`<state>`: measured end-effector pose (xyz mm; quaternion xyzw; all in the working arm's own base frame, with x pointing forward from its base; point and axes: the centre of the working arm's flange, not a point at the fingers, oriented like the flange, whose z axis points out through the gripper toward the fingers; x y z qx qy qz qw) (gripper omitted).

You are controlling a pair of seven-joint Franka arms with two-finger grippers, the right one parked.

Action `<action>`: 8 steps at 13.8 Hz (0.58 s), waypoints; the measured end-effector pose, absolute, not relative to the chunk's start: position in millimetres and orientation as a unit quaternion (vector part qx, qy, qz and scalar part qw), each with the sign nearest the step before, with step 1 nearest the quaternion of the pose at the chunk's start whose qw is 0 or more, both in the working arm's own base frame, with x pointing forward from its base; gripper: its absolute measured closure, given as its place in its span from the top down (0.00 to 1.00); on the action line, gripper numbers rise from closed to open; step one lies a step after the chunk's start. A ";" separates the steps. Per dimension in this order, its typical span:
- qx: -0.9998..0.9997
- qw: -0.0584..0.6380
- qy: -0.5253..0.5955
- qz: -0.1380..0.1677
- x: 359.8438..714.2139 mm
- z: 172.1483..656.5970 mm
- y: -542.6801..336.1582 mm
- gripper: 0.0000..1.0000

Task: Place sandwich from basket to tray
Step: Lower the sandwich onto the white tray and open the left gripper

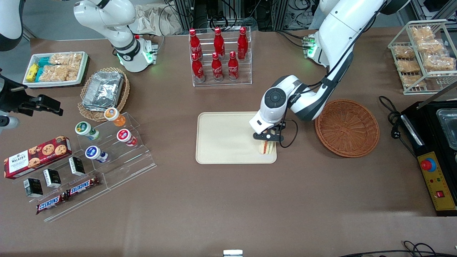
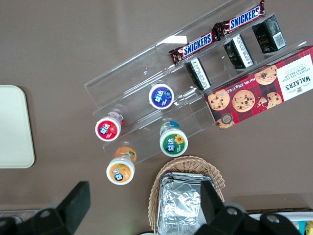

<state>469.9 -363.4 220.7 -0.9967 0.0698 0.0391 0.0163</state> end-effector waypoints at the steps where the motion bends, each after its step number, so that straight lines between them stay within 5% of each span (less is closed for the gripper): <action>1: -0.997 0.016 0.066 0.039 470.2 220.1 -363.1 0.68; 4: -0.997 0.016 0.058 0.040 470.8 218.9 -362.6 0.97; 8: -0.997 0.046 0.021 0.055 482.9 237.4 -364.3 1.00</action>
